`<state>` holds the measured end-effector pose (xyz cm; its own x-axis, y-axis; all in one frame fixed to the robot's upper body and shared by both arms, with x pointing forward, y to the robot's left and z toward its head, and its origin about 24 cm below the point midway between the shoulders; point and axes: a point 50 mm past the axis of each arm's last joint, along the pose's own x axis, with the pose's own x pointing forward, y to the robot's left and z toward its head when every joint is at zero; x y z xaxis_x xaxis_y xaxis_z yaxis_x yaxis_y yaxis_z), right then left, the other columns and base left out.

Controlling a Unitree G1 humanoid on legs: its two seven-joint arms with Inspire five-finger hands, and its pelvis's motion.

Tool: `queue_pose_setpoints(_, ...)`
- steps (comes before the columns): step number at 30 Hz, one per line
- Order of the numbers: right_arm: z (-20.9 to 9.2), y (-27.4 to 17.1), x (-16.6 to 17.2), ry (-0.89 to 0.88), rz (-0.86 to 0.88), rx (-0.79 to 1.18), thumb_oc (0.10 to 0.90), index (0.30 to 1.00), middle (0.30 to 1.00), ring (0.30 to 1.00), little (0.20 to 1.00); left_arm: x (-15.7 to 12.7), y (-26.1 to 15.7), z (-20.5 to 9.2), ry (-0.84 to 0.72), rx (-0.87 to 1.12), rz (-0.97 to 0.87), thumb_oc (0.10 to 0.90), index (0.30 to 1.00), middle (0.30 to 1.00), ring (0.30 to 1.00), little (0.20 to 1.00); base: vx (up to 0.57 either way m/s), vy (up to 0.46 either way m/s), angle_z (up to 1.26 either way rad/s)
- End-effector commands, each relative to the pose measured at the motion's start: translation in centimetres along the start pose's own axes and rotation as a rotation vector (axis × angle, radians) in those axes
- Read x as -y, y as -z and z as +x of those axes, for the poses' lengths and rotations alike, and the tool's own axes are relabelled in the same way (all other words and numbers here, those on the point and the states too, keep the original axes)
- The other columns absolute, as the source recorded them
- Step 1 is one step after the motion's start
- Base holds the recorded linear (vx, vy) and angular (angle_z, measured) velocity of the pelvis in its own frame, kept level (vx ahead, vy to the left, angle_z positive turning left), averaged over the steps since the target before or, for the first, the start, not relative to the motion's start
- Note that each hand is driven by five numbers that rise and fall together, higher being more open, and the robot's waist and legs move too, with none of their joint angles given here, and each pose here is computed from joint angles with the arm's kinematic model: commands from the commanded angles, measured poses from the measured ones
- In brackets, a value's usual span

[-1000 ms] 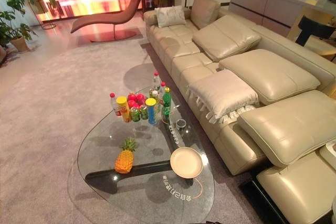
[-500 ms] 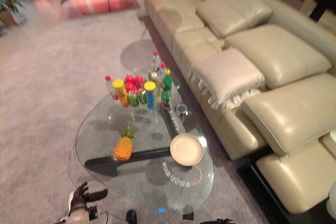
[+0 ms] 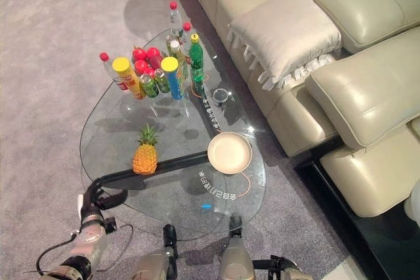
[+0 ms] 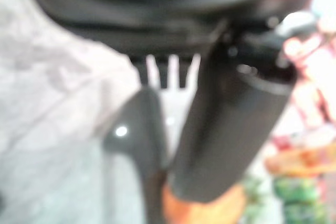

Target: Pick up the fruit to the plate

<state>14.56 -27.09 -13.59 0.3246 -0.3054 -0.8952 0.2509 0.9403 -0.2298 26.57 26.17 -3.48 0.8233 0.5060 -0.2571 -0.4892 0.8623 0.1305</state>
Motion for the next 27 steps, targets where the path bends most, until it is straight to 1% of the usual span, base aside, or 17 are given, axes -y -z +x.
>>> queue_pose_setpoints(1, 0.0, -0.3, 0.0, 0.004, -0.007, 0.011, 0.800, 0.900, 0.900, 0.900, 0.900, -0.5, -4.2, 1.9, -0.065, 0.122, -0.052, 0.800, 0.900, 0.900, 0.900, 0.900, -0.10, -0.028, 0.00)
queue_pose_setpoints(2, -0.1, -1.4, -0.3, -0.001, 0.003, 0.046, 0.800, 0.900, 0.900, 0.900, 0.900, -0.2, -7.2, 2.7, -0.064, 0.195, -0.068, 0.800, 0.900, 0.900, 0.900, 0.900, -0.08, -0.024, -0.01)
queue_pose_setpoints(9, -0.2, -3.5, -0.9, -0.017, 0.015, 0.113, 0.800, 0.900, 0.900, 0.900, 0.900, -0.1, -14.6, 4.0, -0.074, 0.358, -0.106, 0.800, 0.900, 0.900, 0.900, 0.900, -0.06, -0.015, 0.00)
queue_pose_setpoints(17, -0.4, -4.4, -0.9, -0.020, 0.021, 0.129, 0.800, 0.900, 0.900, 0.900, 0.900, 0.4, -18.2, 4.0, -0.050, 0.440, -0.098, 0.800, 0.900, 0.900, 0.900, 0.900, 0.00, -0.003, 0.02)
queue_pose_setpoints(27, -0.5, -5.1, -1.0, -0.021, 0.005, 0.155, 0.800, 0.900, 0.900, 0.900, 0.900, 0.8, -20.4, 4.0, -0.037, 0.470, -0.095, 0.800, 0.900, 0.900, 0.900, 0.900, 0.00, 0.006, 0.02)
